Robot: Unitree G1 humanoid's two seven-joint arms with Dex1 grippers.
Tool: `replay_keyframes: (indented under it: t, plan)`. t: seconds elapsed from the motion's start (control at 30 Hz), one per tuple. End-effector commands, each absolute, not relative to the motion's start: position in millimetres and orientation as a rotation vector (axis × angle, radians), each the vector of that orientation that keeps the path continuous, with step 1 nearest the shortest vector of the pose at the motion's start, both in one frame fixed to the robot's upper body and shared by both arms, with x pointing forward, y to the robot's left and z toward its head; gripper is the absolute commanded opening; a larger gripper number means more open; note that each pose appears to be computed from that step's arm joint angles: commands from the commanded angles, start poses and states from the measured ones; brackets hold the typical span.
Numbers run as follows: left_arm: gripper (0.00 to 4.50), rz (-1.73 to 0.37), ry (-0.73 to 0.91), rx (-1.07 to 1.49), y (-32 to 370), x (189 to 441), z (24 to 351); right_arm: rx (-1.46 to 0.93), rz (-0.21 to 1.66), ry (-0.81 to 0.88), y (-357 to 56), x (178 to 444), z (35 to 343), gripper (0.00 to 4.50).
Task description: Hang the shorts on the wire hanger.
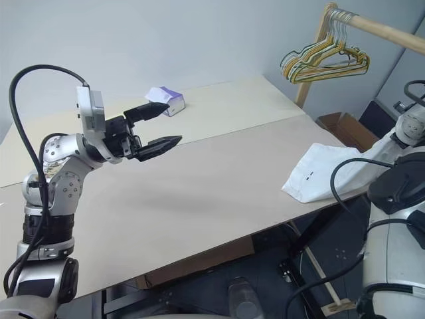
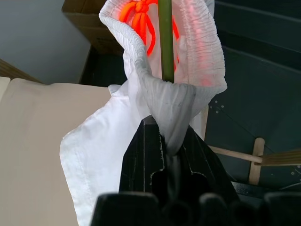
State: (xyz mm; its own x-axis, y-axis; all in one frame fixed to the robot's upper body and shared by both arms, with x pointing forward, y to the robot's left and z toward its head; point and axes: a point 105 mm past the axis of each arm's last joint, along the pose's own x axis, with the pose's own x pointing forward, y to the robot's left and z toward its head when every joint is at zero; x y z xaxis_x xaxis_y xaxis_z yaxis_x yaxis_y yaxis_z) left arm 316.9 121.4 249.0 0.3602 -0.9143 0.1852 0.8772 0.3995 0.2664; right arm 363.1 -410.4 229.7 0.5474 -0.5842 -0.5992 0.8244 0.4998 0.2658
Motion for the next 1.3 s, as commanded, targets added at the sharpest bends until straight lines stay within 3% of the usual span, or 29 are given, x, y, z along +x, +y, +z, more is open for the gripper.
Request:
replay_keyframes:
  t: [0.03,0.07,0.5,0.77,1.07,1.3]
  plan:
    - [4.46,-1.151,-0.383,0.142,122.2,312.6,260.0,0.548,-0.894,0.396,-415.9,363.5,250.2,0.0]
    - [4.46,-1.151,-0.386,0.143,122.3,312.2,260.5,0.516,-0.904,0.403,-416.8,363.0,249.7,0.0]
    - [4.5,-1.185,-0.423,0.12,121.4,305.1,264.8,0.403,-0.959,0.407,-419.1,362.4,250.8,4.45]
    - [4.5,-1.188,-0.424,0.122,121.1,306.1,263.0,0.15,-1.095,0.32,-423.9,358.2,274.5,4.49]
    - [4.5,-1.179,-0.416,0.137,123.6,307.2,262.0,-0.449,-1.222,-0.057,-382.7,363.2,342.2,4.49]
    - [4.5,-1.116,-0.394,0.164,139.3,307.1,259.6,-0.64,-0.976,-0.27,-327.9,386.1,367.9,4.49]
